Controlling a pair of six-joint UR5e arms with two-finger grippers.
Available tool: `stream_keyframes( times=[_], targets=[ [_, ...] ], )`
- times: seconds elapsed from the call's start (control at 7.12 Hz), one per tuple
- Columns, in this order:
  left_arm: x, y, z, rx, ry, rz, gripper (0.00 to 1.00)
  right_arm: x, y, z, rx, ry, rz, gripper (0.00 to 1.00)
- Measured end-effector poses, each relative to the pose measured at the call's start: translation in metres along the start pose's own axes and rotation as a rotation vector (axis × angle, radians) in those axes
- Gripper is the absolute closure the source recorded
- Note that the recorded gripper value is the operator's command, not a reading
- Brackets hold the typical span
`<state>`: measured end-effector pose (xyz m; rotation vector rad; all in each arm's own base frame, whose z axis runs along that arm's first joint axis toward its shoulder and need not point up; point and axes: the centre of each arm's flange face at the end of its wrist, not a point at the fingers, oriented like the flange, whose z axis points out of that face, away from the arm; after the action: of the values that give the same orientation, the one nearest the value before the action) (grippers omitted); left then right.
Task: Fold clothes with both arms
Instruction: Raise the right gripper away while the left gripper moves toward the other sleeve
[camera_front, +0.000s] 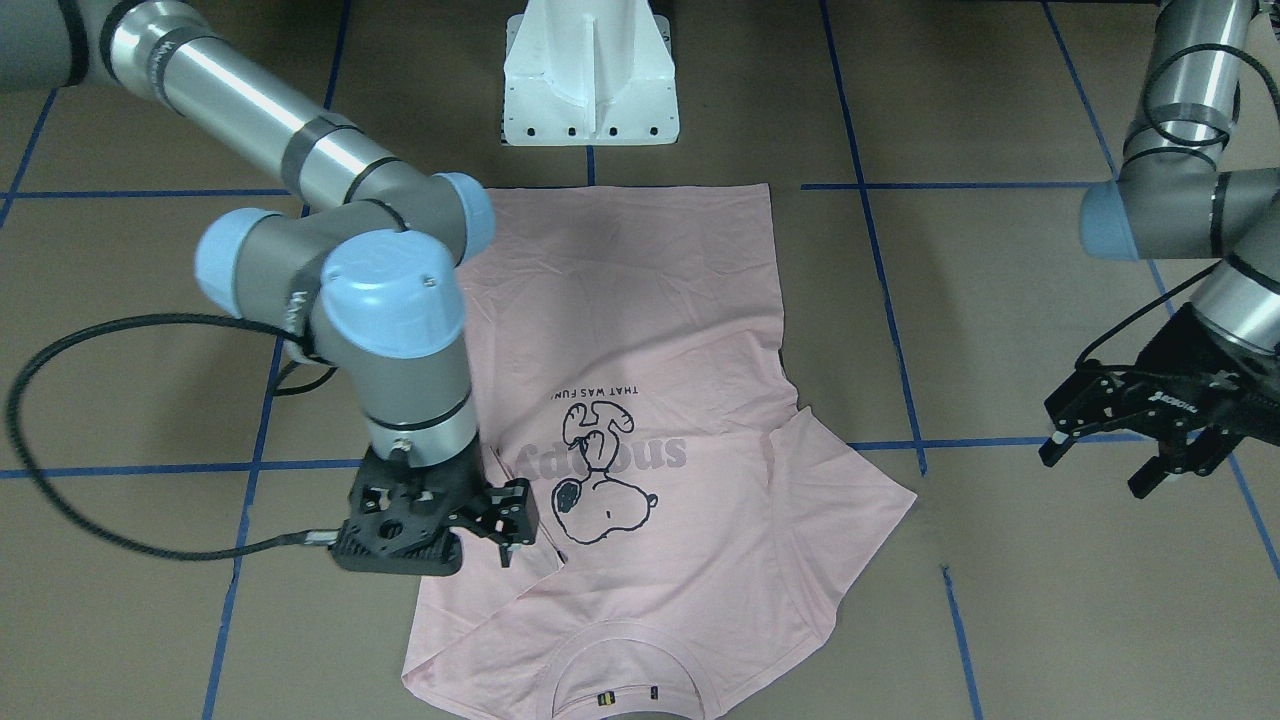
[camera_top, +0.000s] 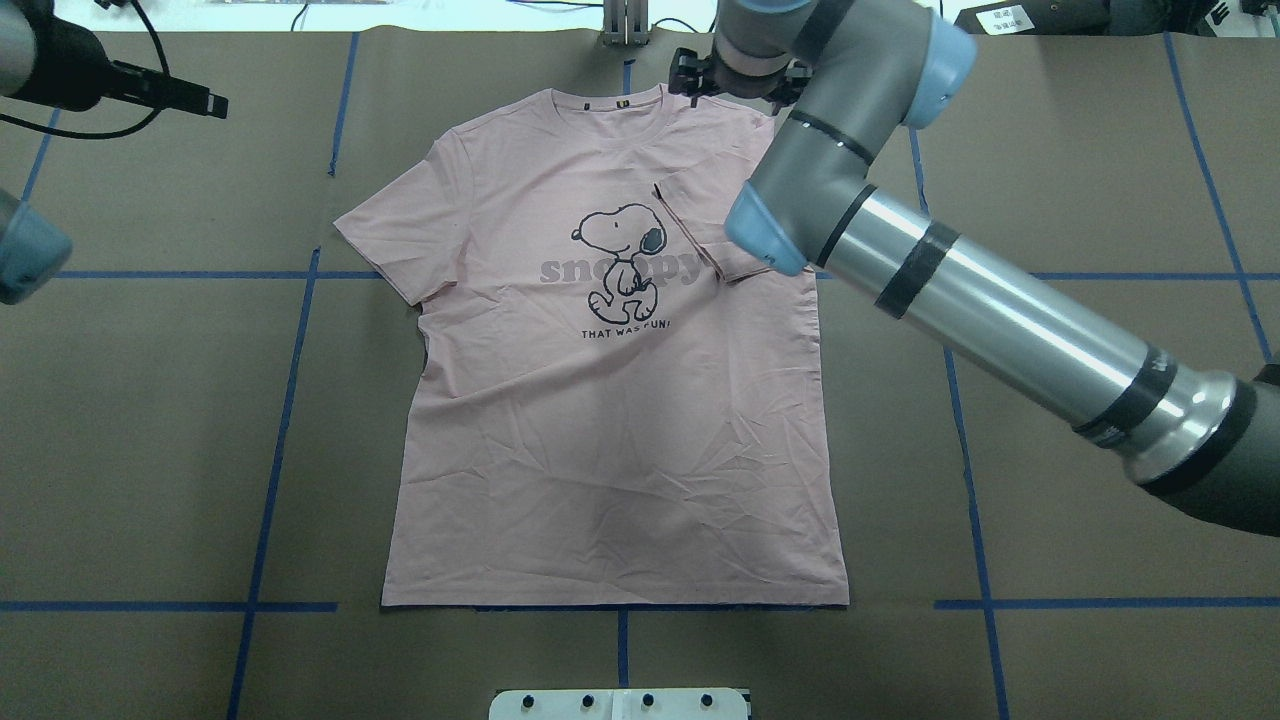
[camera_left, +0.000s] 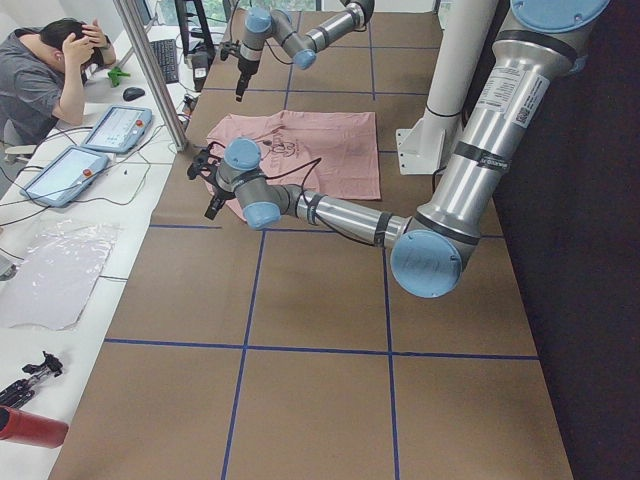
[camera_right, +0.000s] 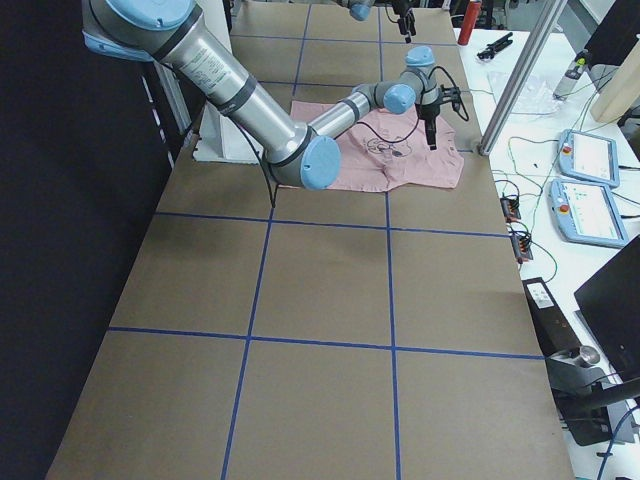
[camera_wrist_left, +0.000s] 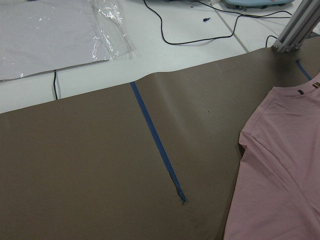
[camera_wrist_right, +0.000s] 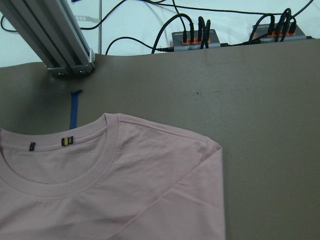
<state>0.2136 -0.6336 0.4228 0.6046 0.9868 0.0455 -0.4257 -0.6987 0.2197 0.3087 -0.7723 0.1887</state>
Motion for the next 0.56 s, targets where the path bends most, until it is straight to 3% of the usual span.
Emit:
stream_keyframes(
  times=[0.28,0.56],
  targets=[
    [0.031,0.021,0.038,0.011,-0.044,-0.113,0.28,0.136,-0.031,-0.026,-0.075,-0.067,-0.148,0.00],
    [0.054,0.048,0.082,0.026,-0.108,-0.208,0.36,0.212,-0.033,-0.041,-0.097,-0.095,-0.218,0.00]
  ],
)
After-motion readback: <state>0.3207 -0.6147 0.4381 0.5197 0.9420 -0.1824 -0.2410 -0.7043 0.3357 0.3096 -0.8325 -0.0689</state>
